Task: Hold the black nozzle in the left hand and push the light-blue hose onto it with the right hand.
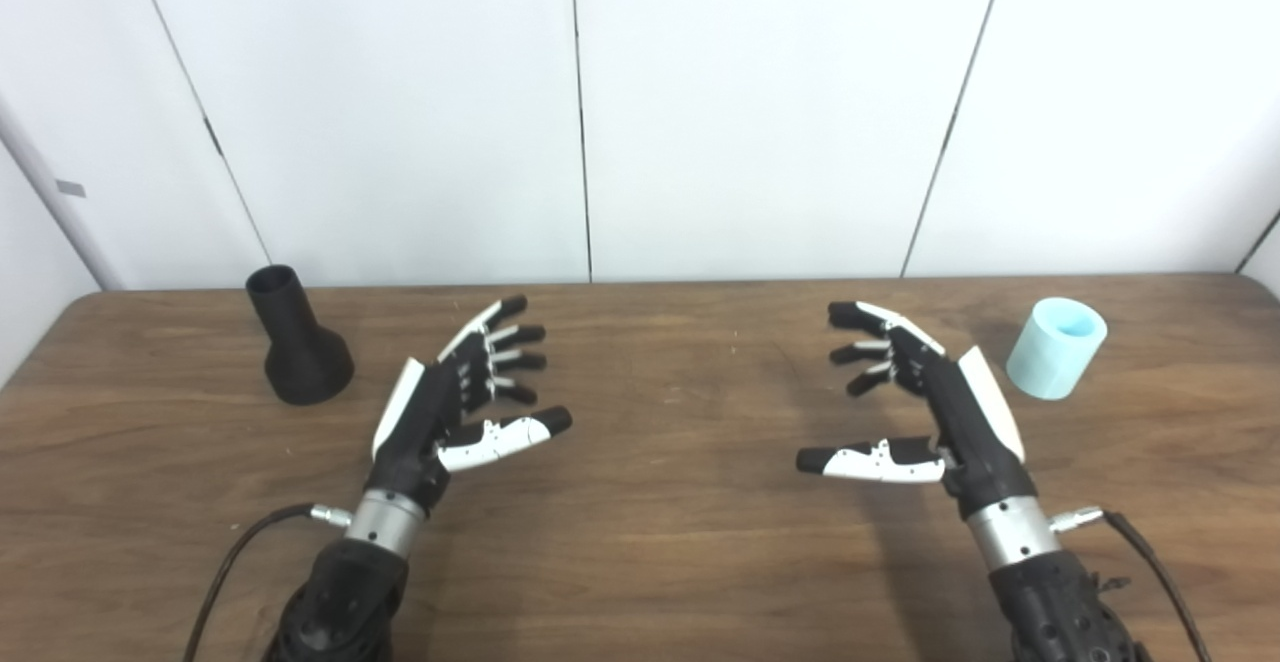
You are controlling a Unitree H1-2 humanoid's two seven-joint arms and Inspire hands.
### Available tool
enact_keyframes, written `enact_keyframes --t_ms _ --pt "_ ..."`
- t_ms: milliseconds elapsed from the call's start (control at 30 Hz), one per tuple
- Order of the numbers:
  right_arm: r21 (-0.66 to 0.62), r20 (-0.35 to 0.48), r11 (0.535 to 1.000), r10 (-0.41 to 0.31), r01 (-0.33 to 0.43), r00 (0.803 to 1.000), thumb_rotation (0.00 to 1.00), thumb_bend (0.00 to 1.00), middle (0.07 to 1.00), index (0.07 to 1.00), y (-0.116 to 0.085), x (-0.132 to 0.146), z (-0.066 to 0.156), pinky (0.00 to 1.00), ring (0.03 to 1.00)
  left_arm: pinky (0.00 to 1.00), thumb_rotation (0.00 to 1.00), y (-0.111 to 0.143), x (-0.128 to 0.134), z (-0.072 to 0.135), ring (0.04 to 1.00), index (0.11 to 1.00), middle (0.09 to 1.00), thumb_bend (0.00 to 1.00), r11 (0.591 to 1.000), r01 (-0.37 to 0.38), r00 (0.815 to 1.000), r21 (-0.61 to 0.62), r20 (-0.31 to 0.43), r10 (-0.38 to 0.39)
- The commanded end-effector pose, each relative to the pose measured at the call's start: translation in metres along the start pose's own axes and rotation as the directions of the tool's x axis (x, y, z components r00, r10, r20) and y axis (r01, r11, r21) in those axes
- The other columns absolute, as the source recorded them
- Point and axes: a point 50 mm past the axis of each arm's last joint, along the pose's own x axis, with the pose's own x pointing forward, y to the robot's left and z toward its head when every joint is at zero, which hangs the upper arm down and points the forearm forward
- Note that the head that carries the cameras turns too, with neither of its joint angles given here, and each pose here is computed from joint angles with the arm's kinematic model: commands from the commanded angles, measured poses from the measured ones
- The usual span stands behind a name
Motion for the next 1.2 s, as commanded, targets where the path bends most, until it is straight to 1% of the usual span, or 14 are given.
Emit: enact_keyframes --t_ms 0,100,367,567,700,800,867,967,1067,1167 --pt "0.027 0.045 1.0 -0.011 0.009 0.999 0.23 0.79 0.825 0.823 -0.006 0.007 0.017 0.55 0.714 0.6 0.3 0.006 0.01 0.021 0.766 0.859 0.828 0.78 1.0 -0.014 0.997 0.014 0.077 0.012" --pt "0.056 0.006 0.998 0.0 0.0 1.0 0.26 0.82 0.851 0.835 -0.006 0.007 0.018 0.58 0.745 0.6 0.28 0.006 0.011 0.02 0.765 0.859 0.828 0.78 1.0 -0.028 0.997 0.015 0.069 0.027" --pt "0.059 0.0 0.998 0.015 -0.015 1.0 0.26 0.84 0.855 0.837 -0.003 0.008 0.015 0.59 0.751 0.6 0.27 0.003 0.011 0.023 0.75 0.852 0.82 0.77 0.999 -0.037 0.998 0.025 0.057 0.036" --pt "0.056 -0.005 0.998 0.018 -0.018 1.0 0.25 0.84 0.856 0.839 -0.005 0.008 0.014 0.59 0.752 0.59 0.27 0.002 0.011 0.024 0.746 0.85 0.817 0.77 0.999 -0.035 0.998 0.03 0.056 0.033" --pt "0.021 0.014 1.0 0.017 -0.017 1.0 0.22 0.82 0.858 0.843 -0.02 0.001 0.007 0.6 0.756 0.58 0.27 -0.017 0.014 0.02 0.741 0.848 0.813 0.78 0.998 -0.037 0.998 0.042 0.058 0.035" --pt "0.003 0.008 1.0 0.02 -0.02 1.0 0.21 0.81 0.862 0.85 -0.028 -0.002 0.002 0.6 0.762 0.58 0.23 -0.031 0.017 0.014 0.735 0.831 0.799 0.76 0.998 -0.039 0.997 0.054 0.063 0.036" --pt "0.01 -0.009 1.0 0.019 -0.019 1.0 0.2 0.8 0.866 0.853 -0.031 -0.005 0.003 0.61 0.766 0.59 0.22 -0.038 0.018 0.01 0.733 0.811 0.779 0.76 0.998 -0.041 0.997 0.056 0.066 0.037" --pt "0.017 -0.015 1.0 0.02 -0.019 1.0 0.17 0.79 0.867 0.854 -0.032 -0.006 0.003 0.62 0.768 0.6 0.22 -0.042 0.019 0.008 0.739 0.8 0.768 0.76 0.997 -0.043 0.997 0.056 0.069 0.04" --pt "0.039 0.043 0.999 0.028 -0.03 0.999 0.15 0.78 0.873 0.87 -0.032 -0.003 -0.005 0.61 0.769 0.62 0.21 -0.046 0.019 0.003 0.765 0.786 0.768 0.76 0.997 -0.049 0.997 0.058 0.07 0.045" --pt "0.041 0.063 0.999 0.03 -0.032 0.998 0.15 0.79 0.872 0.887 -0.033 -0.003 -0.006 0.59 0.765 0.59 0.2 -0.045 0.02 0.003 0.766 0.782 0.787 0.75 0.997 -0.044 0.996 0.063 0.079 0.039"
